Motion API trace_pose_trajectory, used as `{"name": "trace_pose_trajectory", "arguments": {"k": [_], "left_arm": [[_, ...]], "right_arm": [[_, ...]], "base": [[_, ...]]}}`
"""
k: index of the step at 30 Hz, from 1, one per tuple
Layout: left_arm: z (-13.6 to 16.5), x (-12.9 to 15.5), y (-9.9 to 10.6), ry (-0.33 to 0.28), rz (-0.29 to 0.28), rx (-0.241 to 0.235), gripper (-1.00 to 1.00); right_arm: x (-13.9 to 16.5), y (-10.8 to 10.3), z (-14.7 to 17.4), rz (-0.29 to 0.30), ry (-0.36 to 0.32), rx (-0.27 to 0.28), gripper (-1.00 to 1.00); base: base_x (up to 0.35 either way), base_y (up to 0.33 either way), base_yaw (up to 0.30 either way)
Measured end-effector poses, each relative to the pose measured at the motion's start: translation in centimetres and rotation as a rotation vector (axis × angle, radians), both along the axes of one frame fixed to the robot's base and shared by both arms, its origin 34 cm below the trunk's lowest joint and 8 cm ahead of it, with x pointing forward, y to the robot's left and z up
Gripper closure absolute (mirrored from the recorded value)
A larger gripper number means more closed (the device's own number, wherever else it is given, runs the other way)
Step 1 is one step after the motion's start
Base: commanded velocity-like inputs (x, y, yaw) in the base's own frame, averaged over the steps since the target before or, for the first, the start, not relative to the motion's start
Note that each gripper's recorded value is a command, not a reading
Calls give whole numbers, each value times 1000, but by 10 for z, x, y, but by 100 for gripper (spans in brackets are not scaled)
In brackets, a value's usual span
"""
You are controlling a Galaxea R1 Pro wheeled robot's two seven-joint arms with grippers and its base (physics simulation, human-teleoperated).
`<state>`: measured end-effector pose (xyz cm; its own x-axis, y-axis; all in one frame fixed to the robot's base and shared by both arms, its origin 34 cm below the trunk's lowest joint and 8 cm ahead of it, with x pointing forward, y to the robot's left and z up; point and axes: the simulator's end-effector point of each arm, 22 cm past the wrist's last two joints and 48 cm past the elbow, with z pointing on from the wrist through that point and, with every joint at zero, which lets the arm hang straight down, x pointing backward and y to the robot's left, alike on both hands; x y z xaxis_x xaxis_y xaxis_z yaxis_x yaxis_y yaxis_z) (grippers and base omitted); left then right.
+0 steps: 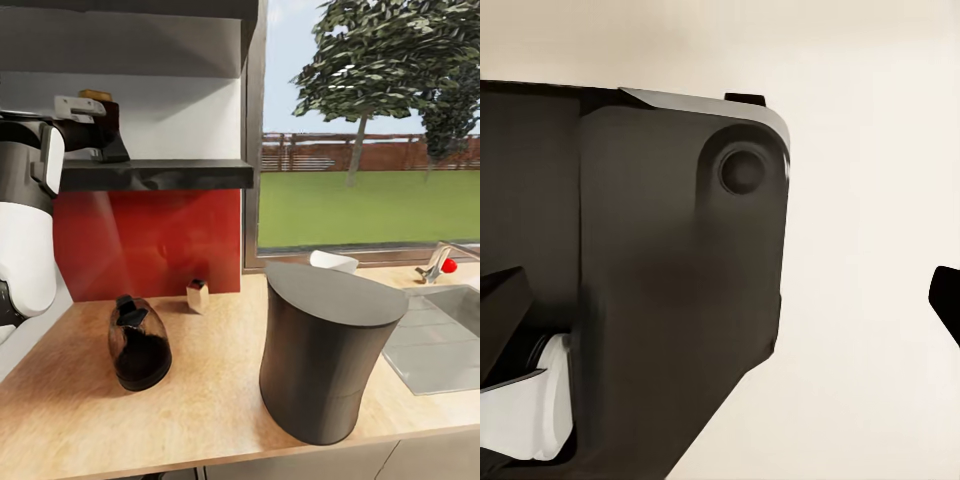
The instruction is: Set up a coffee station on the kitchen countertop: keep the coffee maker on the countertop, move the bottle of coffee from the kitchen shelf to the counter next to the coffee maker, place a paper coffee filter on top of the coffee maker, put the saucer next to the coffee maker with the coffee cup on the saucer, and place the electric kettle next to the coffee maker.
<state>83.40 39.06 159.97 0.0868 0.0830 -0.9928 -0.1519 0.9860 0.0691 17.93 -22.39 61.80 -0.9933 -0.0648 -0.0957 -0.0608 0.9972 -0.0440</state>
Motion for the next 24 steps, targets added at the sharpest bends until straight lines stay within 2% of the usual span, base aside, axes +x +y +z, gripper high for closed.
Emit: {"name": "trace_pose_trajectory", "arguments": {"k": [7,24], "left_arm": [[7,-4,0,-16,4,8,-100],[5,-3,-1,-9,4,9,-100]], "right_arm": [[0,-1,0,0,0,-1,-100],[0,-1,0,0,0,-2,-100]], "base": [[20,29,0],[37,-17,0]]}}
